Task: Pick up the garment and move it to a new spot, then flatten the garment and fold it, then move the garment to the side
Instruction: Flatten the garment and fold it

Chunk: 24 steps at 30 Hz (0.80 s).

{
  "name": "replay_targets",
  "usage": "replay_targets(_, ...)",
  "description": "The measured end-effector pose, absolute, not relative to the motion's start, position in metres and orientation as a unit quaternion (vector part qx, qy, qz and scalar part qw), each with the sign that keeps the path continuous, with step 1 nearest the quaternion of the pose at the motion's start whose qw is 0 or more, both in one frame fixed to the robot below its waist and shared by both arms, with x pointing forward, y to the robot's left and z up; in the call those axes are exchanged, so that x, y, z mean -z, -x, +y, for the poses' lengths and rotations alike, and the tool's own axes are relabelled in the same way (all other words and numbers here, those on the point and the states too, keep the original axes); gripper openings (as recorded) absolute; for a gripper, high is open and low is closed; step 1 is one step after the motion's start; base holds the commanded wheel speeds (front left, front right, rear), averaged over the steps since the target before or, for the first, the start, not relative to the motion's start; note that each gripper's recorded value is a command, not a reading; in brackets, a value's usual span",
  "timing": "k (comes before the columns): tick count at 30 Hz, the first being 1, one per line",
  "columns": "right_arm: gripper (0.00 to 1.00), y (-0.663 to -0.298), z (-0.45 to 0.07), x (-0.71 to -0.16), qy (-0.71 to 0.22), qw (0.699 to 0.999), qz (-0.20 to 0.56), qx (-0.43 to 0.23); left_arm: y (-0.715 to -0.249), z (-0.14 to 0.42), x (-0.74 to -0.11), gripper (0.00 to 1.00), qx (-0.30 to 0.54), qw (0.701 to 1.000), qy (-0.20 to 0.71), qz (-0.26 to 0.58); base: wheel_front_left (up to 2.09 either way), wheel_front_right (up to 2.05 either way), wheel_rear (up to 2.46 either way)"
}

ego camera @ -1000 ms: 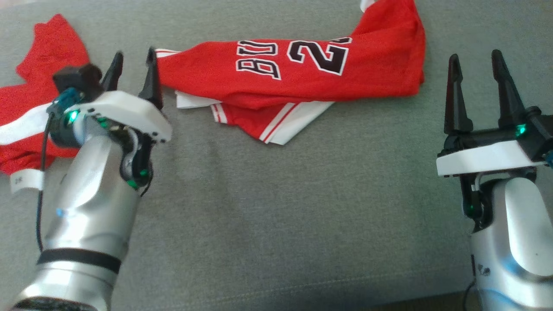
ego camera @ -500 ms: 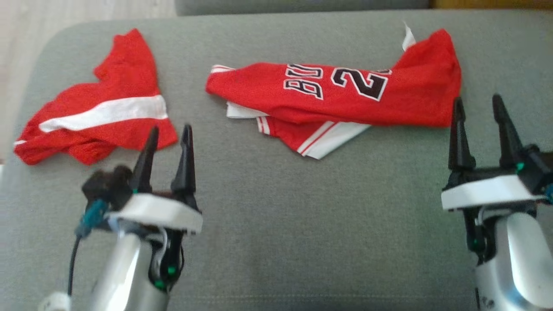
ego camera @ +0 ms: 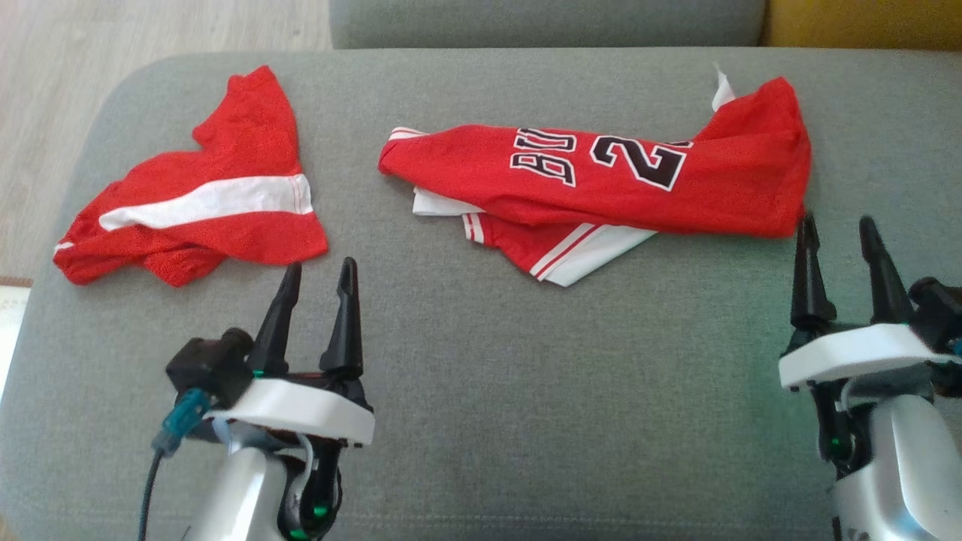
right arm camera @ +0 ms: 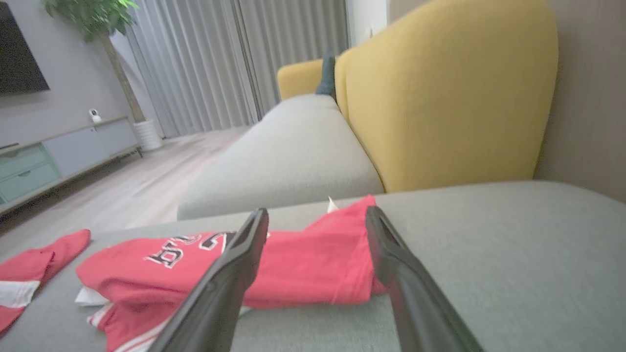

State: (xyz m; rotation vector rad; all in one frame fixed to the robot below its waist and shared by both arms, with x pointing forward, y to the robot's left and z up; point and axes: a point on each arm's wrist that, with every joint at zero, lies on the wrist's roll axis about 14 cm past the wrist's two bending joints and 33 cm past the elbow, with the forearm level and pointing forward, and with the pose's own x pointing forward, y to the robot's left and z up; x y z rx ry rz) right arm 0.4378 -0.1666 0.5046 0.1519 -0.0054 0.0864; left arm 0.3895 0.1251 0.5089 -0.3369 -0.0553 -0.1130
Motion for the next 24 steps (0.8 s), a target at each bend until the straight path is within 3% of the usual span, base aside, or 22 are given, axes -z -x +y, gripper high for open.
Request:
replay_targets(17,1.0,-0.486,-0.175,-0.387,-0.069,0.979,0.194,0.001,-0.408,0.139,-0.477,1.0,0.019,0.981,0.195,0.017,0.0,0.0,0.0)
replay_targets(24,1.0,-0.499,-0.165,-0.375,-0.078,0.977,0.2,-0.001,-0.407,0.145,-0.468,1.0,0.008,0.981,0.192,0.028,0.0,0.0,0.0)
